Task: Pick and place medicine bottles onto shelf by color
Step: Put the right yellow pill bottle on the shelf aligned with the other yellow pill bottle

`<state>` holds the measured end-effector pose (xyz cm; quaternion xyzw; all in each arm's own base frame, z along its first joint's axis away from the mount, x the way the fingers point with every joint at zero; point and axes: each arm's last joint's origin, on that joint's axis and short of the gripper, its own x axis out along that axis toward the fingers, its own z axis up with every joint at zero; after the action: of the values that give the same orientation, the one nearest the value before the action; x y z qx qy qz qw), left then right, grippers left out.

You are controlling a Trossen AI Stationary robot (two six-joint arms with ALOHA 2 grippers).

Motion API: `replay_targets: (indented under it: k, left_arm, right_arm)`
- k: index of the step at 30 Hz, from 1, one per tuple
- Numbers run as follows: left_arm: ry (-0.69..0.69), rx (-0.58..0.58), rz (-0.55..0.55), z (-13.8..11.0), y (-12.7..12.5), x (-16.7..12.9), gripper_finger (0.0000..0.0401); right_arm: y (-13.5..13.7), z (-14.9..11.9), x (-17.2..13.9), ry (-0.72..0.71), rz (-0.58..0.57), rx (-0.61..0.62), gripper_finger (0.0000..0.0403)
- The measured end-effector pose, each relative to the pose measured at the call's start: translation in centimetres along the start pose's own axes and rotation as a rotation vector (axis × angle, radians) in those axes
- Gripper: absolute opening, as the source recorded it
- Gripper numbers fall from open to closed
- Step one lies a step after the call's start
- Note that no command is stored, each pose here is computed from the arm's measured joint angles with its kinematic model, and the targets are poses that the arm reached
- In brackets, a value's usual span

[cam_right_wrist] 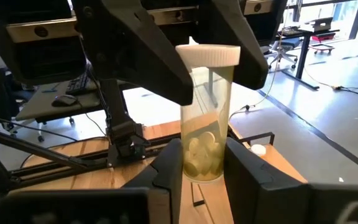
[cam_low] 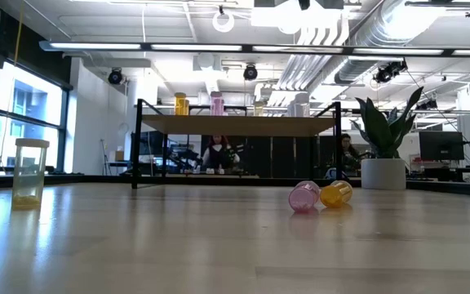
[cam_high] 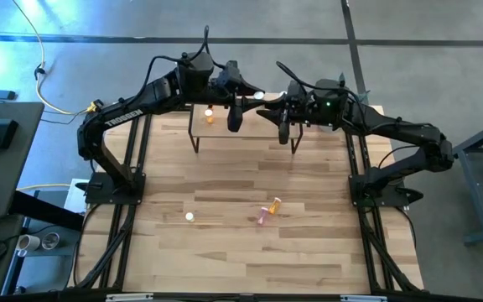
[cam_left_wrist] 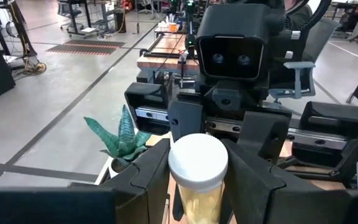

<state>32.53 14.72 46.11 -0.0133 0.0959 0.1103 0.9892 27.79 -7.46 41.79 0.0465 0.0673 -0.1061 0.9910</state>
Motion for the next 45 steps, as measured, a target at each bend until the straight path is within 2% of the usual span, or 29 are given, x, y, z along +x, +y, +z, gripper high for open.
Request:
replay_targets:
  k: [11,15,24,28,35,45]
  left_arm:
    - [0.015,-0.017,-0.001,-0.1,0.0,0.0,0.0135]
    - [0.032,-0.021,-0.001,-0.3,0.0,0.0,0.0158]
    - [0.031,-0.099,0.011,-0.3,0.4,-0.1,0.0235]
    - [0.03,-0.11,0.021,-0.3,0.8,-0.2,0.0247]
    - [0.012,-0.095,0.009,-0.1,0.8,-0.2,0.0226]
    - [-0.017,-0.044,-0.026,0.2,0.7,-0.3,0.0143]
  right_arm:
    - [0.0,0.1,0.0,-0.008,-0.007,0.0,0.0079]
    - [0.0,0.3,0.0,-0.029,-0.006,-0.008,0.0076]
    - [0.0,0.6,0.0,-0.061,-0.005,-0.029,0.0076]
    - [0.0,0.7,0.0,-0.08,-0.005,-0.037,0.0076]
    - [0.1,1.0,0.0,-0.111,-0.001,-0.043,0.0076]
    - [0.1,1.1,0.0,-0.123,0.003,-0.044,0.0076]
